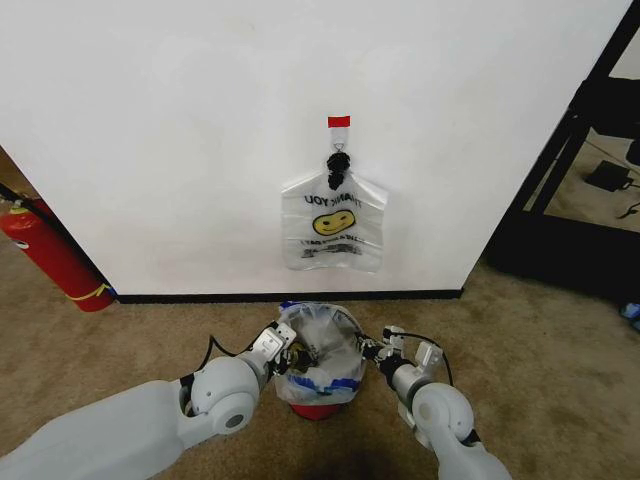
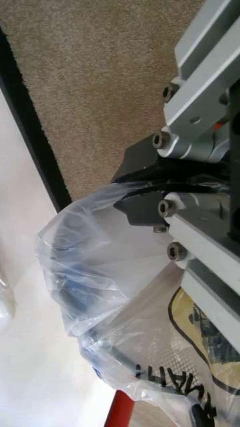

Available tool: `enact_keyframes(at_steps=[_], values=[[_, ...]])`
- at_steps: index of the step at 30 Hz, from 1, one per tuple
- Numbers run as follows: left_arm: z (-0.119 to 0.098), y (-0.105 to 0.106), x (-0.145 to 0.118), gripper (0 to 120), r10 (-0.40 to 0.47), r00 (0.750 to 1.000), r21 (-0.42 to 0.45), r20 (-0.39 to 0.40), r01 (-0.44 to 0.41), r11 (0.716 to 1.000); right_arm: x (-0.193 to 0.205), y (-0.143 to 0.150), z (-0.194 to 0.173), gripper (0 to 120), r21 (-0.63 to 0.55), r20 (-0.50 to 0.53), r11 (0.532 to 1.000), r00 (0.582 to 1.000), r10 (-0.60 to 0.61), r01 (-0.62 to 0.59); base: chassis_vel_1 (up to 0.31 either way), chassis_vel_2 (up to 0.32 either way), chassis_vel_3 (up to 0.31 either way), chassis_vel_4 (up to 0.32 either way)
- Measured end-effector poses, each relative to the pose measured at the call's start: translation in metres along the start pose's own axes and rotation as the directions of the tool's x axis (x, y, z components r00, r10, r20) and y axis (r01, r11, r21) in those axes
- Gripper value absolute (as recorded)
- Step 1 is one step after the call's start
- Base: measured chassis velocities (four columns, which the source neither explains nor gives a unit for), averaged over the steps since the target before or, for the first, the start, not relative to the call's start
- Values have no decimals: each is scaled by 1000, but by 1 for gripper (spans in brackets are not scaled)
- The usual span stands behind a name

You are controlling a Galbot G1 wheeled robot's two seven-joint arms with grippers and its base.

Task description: Pick up the garbage bag from the wall and place it over the trash bin.

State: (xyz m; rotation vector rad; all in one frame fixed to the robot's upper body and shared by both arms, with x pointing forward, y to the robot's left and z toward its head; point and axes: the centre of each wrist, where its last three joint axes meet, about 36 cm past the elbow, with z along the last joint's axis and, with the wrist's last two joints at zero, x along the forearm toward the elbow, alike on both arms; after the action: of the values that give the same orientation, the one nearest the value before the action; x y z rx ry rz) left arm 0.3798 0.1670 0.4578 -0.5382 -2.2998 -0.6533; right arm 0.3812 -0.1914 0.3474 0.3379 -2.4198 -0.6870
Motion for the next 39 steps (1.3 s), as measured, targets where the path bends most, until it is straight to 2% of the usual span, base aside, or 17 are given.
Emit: enact_keyframes(at_steps=[11, 13, 16, 24, 31, 38, 39], values=[[3, 20, -4, 0, -54, 999, 74, -2, 54, 996, 1, -1, -1, 1, -2, 5, 1000, 1000, 3, -3, 0, 0, 0, 0], [8, 23, -6, 0, -63, 998, 96, -13, 64, 993, 0, -1, -1, 1, -2, 7, 1000, 1000, 3, -3, 0, 0, 0, 0], [29, 22, -10, 0, -62, 996, 153, -65, 71, 986, 0, -2, -1, 1, -2, 9, 1000, 1000, 3, -3, 0, 0, 0, 0], [46, 20, -18, 0, -42, 992, 203, -117, 66, 977, 1, -1, -1, 1, 0, 9, 1000, 1000, 0, 0, 0, 0, 0, 0], [53, -1, -18, 0, 3, 995, 234, -99, 21, 972, 0, 0, -2, 1, -5, 14, 1000, 1000, -2, 2, 0, 0, 0, 0], [52, -23, -30, 0, 21, 998, 261, -57, -6, 965, 0, 2, 0, 1, -17, 13, 1000, 1000, 3, -3, 0, 0, 0, 0], [51, -22, -28, 4, 17, 999, 263, -49, -3, 965, 0, 1, 0, 1, -17, 13, 1000, 1000, 4, -4, 0, 0, 0, 0]])
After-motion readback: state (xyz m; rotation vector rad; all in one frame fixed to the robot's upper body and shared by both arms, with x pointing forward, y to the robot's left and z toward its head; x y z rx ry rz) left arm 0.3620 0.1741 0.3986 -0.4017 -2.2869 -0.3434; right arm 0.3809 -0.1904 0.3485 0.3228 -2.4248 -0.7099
